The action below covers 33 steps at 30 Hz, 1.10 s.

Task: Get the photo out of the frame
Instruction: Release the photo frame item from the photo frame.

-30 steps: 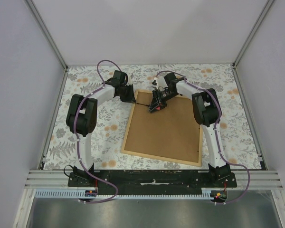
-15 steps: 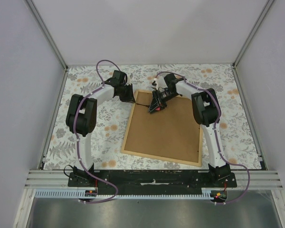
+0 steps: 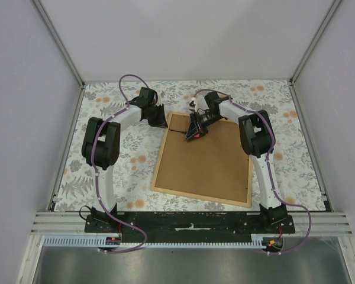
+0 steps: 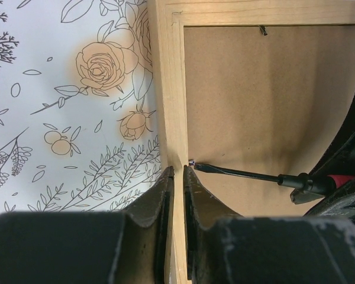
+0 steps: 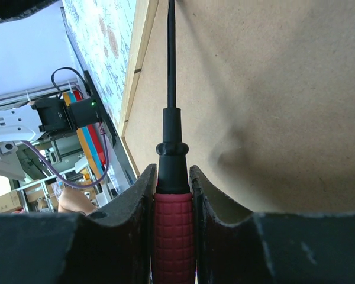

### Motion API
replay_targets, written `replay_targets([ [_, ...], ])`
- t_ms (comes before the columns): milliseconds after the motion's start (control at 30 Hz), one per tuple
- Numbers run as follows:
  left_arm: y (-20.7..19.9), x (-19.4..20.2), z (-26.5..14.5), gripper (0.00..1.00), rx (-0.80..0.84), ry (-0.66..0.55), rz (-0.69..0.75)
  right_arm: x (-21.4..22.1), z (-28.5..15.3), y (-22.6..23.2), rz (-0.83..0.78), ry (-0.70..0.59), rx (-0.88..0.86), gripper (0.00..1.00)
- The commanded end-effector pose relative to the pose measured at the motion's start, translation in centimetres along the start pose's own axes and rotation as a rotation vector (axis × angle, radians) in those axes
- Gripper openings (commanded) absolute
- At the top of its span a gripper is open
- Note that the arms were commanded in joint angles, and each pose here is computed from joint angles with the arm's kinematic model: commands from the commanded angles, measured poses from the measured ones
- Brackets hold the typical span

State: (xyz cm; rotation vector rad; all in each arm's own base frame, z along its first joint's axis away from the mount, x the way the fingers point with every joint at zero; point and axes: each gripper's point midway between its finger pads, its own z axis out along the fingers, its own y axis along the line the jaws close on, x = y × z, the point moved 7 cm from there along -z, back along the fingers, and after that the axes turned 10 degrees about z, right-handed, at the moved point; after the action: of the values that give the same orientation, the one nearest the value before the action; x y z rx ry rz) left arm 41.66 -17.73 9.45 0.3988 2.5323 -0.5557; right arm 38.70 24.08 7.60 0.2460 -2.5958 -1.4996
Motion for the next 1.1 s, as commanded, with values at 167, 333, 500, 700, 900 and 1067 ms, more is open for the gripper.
replay_targets([
  [167, 0.4, -0.3, 0.4, 0.17, 0.005, -0.025, 0.020, -1.5, -0.8, 0.4, -0.002, -0.045, 0.001, 0.00],
  [333, 0.2, -0.3, 0.5, 0.16, 0.009, -0.027, 0.021, -1.7, -0.5, 0.4, -0.003, -0.038, -0.006, 0.00],
  [500, 0.3, -0.1, 0.4, 0.16, 0.007, -0.023, 0.021, -0.8, 0.0, 0.2, -0.008, 0.004, -0.005, 0.00],
  [700, 0.3, -0.3, 0.3, 0.16, 0.005, -0.027, 0.022, -0.2, 0.3, 0.6, -0.016, 0.030, -0.022, 0.00],
  [900, 0.2, -0.3, 0.2, 0.16, 0.005, -0.028, 0.024, -0.4, 0.3, 0.6, -0.016, 0.022, -0.009, 0.00],
  [1067, 0.2, -0.2, 0.1, 0.16, 0.005, -0.028, 0.025, -0.8, 0.5, 0.1, 0.005, 0.016, 0.000, 0.00],
])
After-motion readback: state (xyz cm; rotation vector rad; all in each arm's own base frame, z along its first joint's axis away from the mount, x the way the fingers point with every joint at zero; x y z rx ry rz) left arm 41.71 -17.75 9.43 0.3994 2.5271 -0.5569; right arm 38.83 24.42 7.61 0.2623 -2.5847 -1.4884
